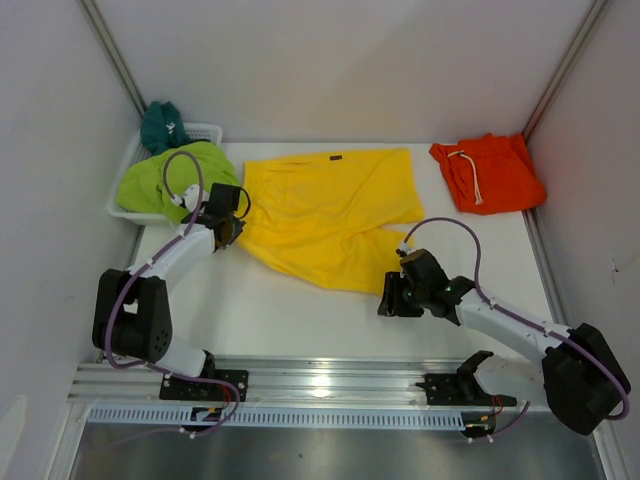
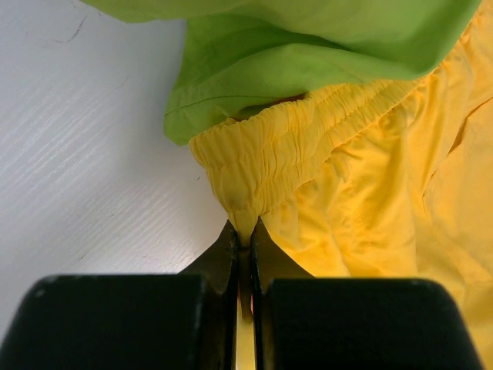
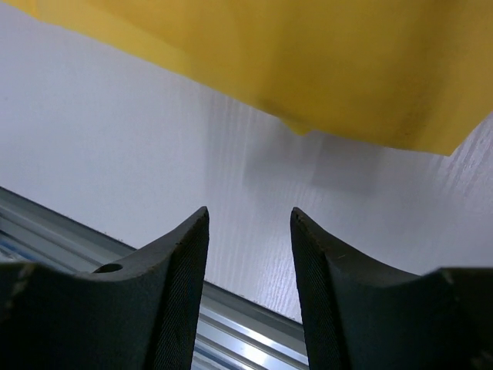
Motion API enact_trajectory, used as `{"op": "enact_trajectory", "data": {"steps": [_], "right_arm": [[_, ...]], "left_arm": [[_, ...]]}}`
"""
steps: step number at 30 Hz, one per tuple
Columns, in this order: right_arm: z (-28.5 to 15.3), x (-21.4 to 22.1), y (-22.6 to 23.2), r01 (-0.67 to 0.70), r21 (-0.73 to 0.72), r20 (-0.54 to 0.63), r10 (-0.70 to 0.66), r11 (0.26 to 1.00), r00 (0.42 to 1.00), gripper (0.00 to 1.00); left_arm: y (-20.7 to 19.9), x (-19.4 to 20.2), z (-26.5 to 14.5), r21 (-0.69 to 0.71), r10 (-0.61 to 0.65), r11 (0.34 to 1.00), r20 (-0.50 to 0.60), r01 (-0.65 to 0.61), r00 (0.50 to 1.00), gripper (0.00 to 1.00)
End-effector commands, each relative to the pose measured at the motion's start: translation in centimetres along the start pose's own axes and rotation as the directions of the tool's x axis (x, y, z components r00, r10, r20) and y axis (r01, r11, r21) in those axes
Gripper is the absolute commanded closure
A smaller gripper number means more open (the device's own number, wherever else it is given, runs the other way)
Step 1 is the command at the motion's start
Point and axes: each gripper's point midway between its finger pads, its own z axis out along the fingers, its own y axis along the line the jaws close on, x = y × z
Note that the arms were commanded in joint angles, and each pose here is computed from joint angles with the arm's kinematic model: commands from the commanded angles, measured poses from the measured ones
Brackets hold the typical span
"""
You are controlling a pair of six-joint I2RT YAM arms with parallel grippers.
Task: Fold and stack the shorts
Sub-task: Flatten the shorts out
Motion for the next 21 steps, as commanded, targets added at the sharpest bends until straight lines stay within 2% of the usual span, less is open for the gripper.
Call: {"op": "enact_trajectory", "data": {"steps": [1,8,15,19,21], "right_arm": [[1.2,-1.1,-0.2,-0.033,0.019,0.058,0.032,0.999,0.998,0.5],[3.0,-2.3,-0.9,-0.036,0.054,0.104,0.031,0.998,0.994,0.49],[3.7,-4.4,-2.1,-0.032,0.123,0.161,0.012,0.992,0.987,0.4],[3.8,-5.1,-2.2,-0.022,0.143,0.166,-0.003,0.989,0.986,0.43],[4.0,-5.2,-2.3,-0.025,0.143,0.17,0.0,0.989,0.985,0.48]], "left_arm": [[-0.7,-1.7,-1.3,0.029,-0.041,0.999,0.055,0.039,0.998,1.0],[-0.6,-1.8,-1.6,0.047,-0.038,0.998,0.063,0.035,0.997,1.0],[-0.3,-1.4,-1.5,0.05,-0.028,0.998,0.057,0.025,0.998,1.0],[-0.3,-1.3,-1.4,0.049,-0.021,0.999,0.056,0.019,0.998,1.0],[-0.3,-1.4,-1.5,0.05,-0.02,0.999,0.059,0.017,0.998,1.0]]}}
